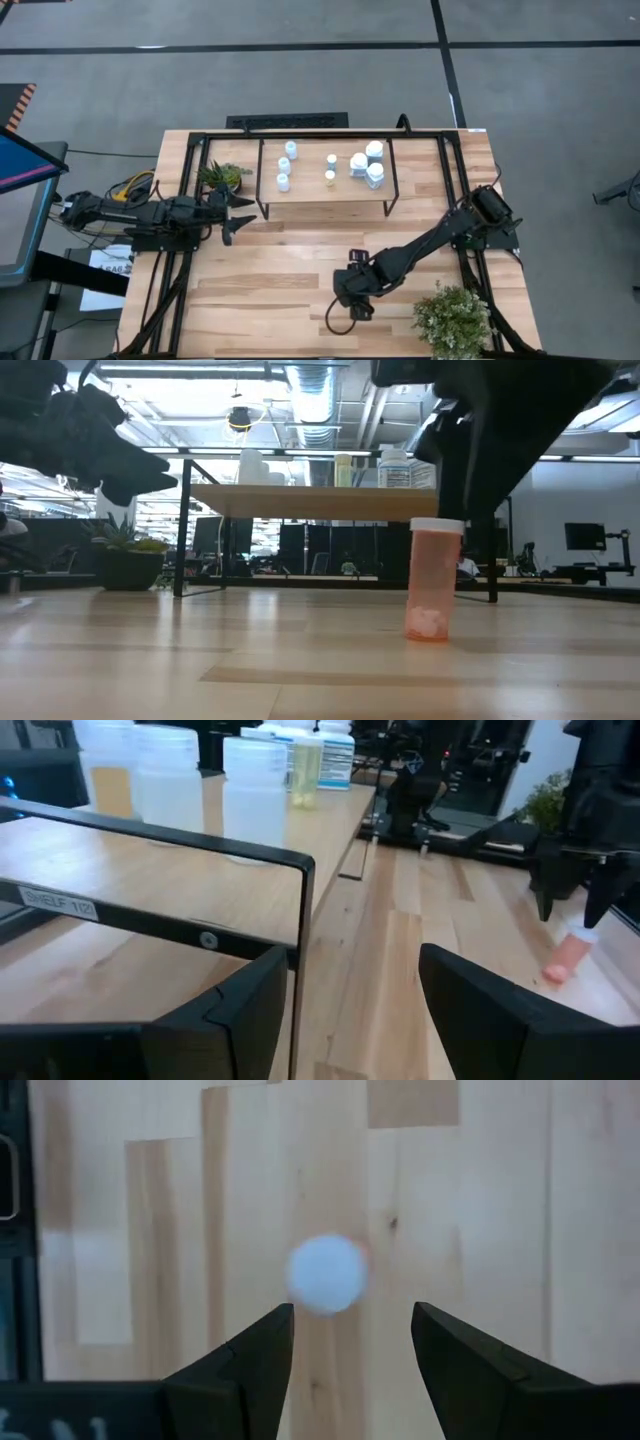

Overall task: Pick and place medicine bottles onto shelf by color
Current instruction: Put the pink pill bottle on the shelf

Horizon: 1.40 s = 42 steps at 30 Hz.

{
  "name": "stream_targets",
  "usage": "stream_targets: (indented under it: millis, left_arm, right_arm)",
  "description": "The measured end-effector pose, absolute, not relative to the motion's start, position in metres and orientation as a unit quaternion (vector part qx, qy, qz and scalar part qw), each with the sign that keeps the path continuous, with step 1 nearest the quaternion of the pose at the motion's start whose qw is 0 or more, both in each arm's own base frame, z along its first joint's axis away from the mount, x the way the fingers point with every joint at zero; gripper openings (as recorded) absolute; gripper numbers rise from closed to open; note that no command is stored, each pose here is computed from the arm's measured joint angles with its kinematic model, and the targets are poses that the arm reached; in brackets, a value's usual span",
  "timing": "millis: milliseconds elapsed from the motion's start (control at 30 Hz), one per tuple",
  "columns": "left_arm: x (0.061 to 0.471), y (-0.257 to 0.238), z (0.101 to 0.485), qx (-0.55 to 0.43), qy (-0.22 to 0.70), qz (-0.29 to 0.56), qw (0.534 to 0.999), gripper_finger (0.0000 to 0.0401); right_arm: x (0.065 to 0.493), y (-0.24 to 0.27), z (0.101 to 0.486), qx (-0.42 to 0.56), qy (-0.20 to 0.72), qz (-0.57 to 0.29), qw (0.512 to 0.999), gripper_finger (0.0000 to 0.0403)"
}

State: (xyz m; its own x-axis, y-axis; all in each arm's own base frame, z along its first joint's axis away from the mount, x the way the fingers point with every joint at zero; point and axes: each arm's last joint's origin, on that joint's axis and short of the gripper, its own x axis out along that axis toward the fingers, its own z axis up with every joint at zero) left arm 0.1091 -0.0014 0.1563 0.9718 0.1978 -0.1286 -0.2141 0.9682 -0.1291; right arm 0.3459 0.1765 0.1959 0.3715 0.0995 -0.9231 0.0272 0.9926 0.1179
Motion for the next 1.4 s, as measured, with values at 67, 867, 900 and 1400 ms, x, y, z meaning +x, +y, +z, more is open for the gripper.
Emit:
stream_targets:
  millis: [67, 867, 900, 1400]
  left_arm:
    - [0.109, 0.000, 0.156, -0.075, 0.060, 0.101, 0.990, 0.0215]
    - [0.109, 0.000, 0.155, -0.081, 0.062, 0.097, 0.990, 0.0215]
    - [0.109, 0.000, 0.155, -0.081, 0.062, 0.097, 0.990, 0.0215]
    - [0.109, 0.000, 0.155, -0.082, 0.062, 0.096, 0.990, 0.0215]
  right_arm:
    - [0.345, 0.179, 0.196, 0.056, 0.560, 0.027, 0.826, 0.0225]
    - [0.353, 0.181, 0.178, 0.056, 0.564, 0.022, 0.823, 0.0225]
    - [0.353, 0.179, 0.178, 0.057, 0.564, 0.019, 0.823, 0.0225]
    - [0.363, 0.175, 0.181, 0.054, 0.534, 0.037, 0.843, 0.0221]
